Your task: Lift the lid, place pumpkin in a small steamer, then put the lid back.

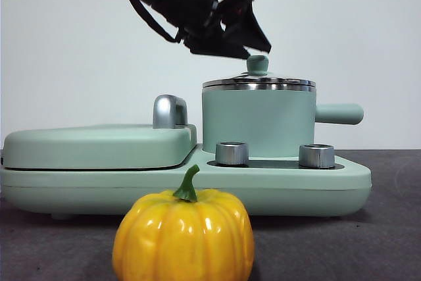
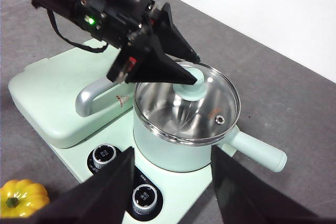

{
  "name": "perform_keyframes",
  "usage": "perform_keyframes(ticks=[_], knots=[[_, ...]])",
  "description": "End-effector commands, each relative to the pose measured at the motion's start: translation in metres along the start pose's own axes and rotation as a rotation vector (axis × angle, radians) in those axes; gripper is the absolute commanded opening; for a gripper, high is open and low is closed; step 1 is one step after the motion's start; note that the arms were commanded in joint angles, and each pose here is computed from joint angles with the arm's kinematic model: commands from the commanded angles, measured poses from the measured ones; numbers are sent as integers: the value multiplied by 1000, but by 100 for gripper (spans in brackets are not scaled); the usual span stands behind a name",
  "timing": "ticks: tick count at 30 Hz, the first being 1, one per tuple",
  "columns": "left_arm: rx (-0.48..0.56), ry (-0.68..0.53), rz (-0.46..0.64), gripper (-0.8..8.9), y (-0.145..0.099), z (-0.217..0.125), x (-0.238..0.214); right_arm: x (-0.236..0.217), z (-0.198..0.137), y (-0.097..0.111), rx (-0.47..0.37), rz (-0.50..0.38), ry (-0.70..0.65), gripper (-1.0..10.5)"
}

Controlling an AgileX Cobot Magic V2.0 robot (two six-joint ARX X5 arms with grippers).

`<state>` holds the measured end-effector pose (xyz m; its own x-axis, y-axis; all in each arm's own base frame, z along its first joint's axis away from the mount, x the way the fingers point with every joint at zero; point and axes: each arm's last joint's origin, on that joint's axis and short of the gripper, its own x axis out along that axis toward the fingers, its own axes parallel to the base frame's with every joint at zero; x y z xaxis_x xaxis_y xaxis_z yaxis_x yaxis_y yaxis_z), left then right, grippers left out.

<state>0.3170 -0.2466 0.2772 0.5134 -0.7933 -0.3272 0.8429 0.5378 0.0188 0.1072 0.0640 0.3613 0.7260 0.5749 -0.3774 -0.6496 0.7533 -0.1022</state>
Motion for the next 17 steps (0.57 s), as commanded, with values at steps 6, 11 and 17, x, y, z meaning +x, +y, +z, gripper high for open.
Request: perform_keyframes(ticks=[6, 11, 17], knots=[[19, -26, 2, 246, 1, -2, 15, -2, 5, 0, 13, 2, -19, 230], [14, -13, 1, 246, 1, -5, 17, -2, 5, 0, 13, 2, -19, 230], [13, -10, 1, 246, 2, -6, 17, -2, 5, 0, 13, 2, -19, 230]])
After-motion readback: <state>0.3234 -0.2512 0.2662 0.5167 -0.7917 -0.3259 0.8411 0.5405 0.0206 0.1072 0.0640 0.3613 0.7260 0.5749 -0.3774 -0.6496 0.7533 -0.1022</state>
